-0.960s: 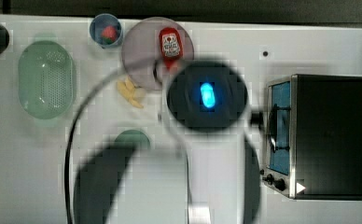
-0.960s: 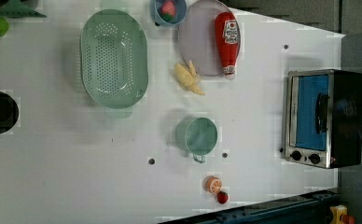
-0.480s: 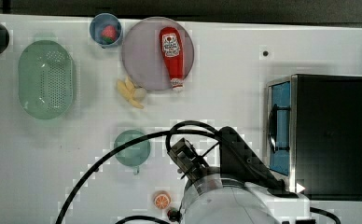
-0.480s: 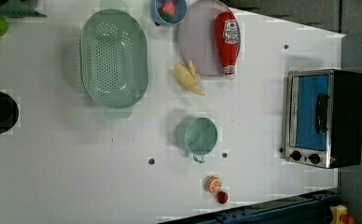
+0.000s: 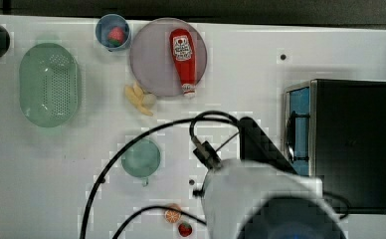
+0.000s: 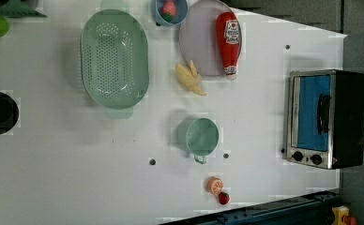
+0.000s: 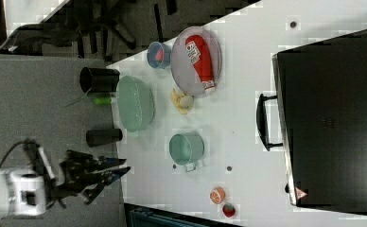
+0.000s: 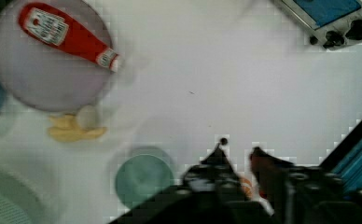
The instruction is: Flap open oven.
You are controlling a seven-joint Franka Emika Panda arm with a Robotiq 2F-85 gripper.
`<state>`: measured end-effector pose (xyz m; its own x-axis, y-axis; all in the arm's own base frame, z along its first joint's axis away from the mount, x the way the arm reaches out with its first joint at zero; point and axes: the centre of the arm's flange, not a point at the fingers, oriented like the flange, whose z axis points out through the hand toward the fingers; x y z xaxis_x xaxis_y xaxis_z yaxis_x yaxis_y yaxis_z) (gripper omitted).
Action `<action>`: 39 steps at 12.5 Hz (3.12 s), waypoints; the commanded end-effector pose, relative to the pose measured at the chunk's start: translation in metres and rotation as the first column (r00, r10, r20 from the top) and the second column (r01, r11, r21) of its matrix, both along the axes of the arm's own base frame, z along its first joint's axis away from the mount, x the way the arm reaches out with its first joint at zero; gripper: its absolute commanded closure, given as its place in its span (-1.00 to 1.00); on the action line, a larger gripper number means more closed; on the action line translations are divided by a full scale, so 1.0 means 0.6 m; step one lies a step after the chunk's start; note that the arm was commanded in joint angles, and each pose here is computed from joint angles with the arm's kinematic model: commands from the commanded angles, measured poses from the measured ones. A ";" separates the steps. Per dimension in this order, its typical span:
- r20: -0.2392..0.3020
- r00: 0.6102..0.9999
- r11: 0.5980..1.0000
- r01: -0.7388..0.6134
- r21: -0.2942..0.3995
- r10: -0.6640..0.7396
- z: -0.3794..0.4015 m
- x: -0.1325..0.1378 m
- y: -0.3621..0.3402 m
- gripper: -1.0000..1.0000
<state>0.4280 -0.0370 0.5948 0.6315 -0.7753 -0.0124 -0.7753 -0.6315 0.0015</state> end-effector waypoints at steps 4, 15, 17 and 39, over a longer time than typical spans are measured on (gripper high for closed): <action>-0.103 0.993 0.997 -0.055 0.055 0.061 -0.107 0.028 -0.094 0.65; -0.071 0.711 0.703 -0.702 -0.108 0.699 -0.275 0.080 -0.302 0.65; -0.079 0.690 0.680 -0.723 -0.123 0.719 -0.303 0.081 -0.334 0.65; -0.239 0.609 0.587 -0.793 -0.162 0.757 -0.510 0.134 -0.213 0.65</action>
